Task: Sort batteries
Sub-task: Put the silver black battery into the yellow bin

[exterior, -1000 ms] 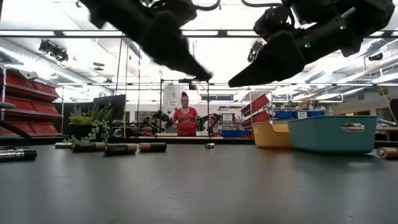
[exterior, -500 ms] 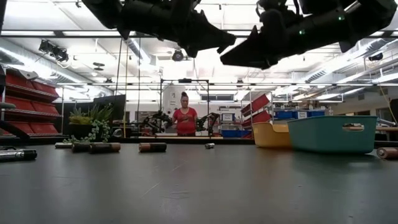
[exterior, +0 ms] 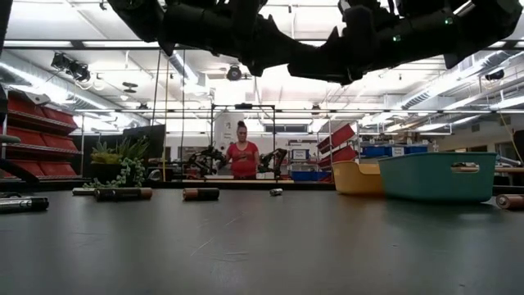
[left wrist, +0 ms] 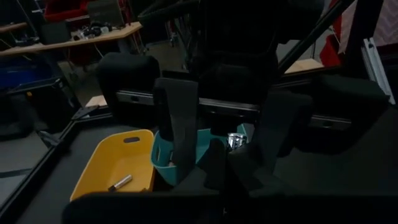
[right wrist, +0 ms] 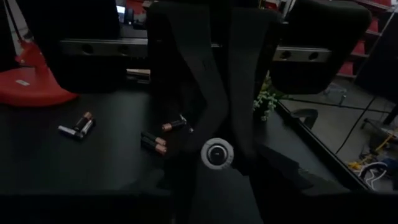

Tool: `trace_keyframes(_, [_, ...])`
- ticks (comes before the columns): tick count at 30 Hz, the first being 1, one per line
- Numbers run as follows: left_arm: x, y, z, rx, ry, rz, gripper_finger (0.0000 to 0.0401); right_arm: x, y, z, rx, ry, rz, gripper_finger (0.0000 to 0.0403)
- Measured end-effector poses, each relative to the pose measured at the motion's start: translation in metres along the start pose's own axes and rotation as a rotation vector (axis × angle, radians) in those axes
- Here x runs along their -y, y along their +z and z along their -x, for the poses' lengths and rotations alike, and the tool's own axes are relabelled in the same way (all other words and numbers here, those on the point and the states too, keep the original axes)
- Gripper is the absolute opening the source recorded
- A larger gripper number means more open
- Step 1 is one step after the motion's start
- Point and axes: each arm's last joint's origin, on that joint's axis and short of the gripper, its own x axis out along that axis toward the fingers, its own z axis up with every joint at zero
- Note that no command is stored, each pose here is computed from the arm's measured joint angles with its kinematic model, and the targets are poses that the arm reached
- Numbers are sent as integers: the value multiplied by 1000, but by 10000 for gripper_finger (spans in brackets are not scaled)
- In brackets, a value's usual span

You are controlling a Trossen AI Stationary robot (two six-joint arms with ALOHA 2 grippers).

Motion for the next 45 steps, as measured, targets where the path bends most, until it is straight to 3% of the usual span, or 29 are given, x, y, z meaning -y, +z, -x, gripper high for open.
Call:
trace_keyframes(6, [0,0,0,0,7,-7,0,1,0,0,8,-1,14,26])
trace_keyframes(12, [-2,-1,0,-20,73,43,20,8,-1,-2,-1,-25,-17,23])
trace_keyframes(22, [-5,-3,5,-105,219,36,193,22,-8,-7,-59,-66,-29,23])
trace_keyframes(26, [-9,2,20,-182,304,20,235,34,-14,-9,-120,-107,-83,23])
trace_keyframes(32, [-6,9,52,-353,364,47,239,60,-31,-8,-282,-198,-130,23])
trace_keyframes(38, [2,-6,86,-657,369,156,221,95,-53,7,-524,-473,-174,38])
trace_keyframes(41, [4,-18,98,-811,399,198,214,109,-63,12,-597,-558,-222,53])
trace_keyframes(45, [5,-30,107,-939,423,213,211,122,-72,18,-669,-548,-315,62])
